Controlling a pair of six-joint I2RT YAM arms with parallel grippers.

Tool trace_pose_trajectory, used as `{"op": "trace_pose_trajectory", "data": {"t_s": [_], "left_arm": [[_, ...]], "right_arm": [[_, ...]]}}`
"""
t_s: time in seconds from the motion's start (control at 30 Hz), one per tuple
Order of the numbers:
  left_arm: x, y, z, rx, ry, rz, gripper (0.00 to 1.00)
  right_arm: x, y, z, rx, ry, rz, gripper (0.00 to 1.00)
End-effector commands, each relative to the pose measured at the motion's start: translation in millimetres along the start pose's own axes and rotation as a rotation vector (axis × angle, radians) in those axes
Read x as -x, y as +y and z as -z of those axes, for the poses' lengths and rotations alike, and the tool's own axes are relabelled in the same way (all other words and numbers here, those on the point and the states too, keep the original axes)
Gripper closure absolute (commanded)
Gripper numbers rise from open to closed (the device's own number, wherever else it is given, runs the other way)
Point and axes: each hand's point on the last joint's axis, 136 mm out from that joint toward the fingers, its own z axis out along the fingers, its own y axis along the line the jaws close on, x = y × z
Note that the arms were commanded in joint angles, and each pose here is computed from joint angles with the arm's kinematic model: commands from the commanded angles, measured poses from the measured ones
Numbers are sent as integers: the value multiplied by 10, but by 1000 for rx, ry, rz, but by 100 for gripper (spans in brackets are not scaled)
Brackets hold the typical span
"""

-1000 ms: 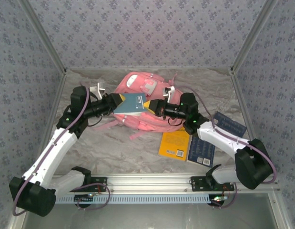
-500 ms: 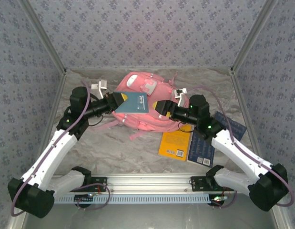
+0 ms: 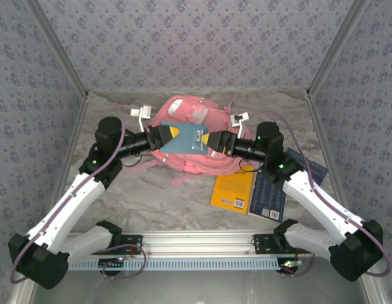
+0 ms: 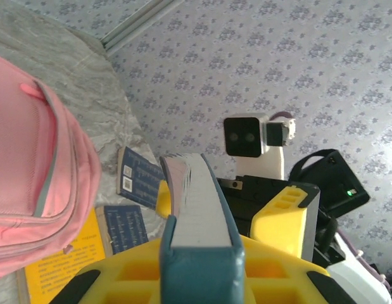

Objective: Pack the student bag

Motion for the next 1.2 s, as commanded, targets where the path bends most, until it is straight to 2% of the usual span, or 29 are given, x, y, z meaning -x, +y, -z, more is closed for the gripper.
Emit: {"op": "trace_pose_trajectory", "data": {"t_s": [0.0, 0.17, 0.37, 0.47, 0.57, 0.73, 0.9, 0.97, 1.0, 1.07, 1.17], "left_arm": [[60, -290, 46, -111, -30, -68, 100], [53, -336, 18, -141, -29, -59, 100], [44, -386, 4, -156, -24, -63, 100], [34, -362, -17, -152, -19, -56, 100], [20, -310, -35, -130, -11, -53, 100], [23, -265, -48, -115, -12, -42, 100], [0, -164, -61, -71, -5, -42, 100], [-7, -111, -71, -50, -4, -41, 100], [-10, -79, -80, -37, -2, -39, 100], [-22, 20, -92, 12, 6, -34, 92], [-28, 165, -121, 86, 22, -39, 61]], "right_arm": [[22, 244, -58, 177, 19, -30, 11], [44, 360, -124, 270, 18, -53, 11], [-10, 339, -203, 289, 25, -61, 11], [22, 424, -213, 347, 6, -75, 15], [52, 495, -178, 399, -20, -98, 27], [30, 422, -184, 388, -25, -120, 64], [25, 337, -177, 359, -32, -140, 93], [40, 286, -154, 335, -45, -146, 100], [60, 241, -142, 315, -56, -149, 100], [85, 182, -105, 280, -71, -143, 100], [187, -17, 69, 169, -138, -135, 100]]}}
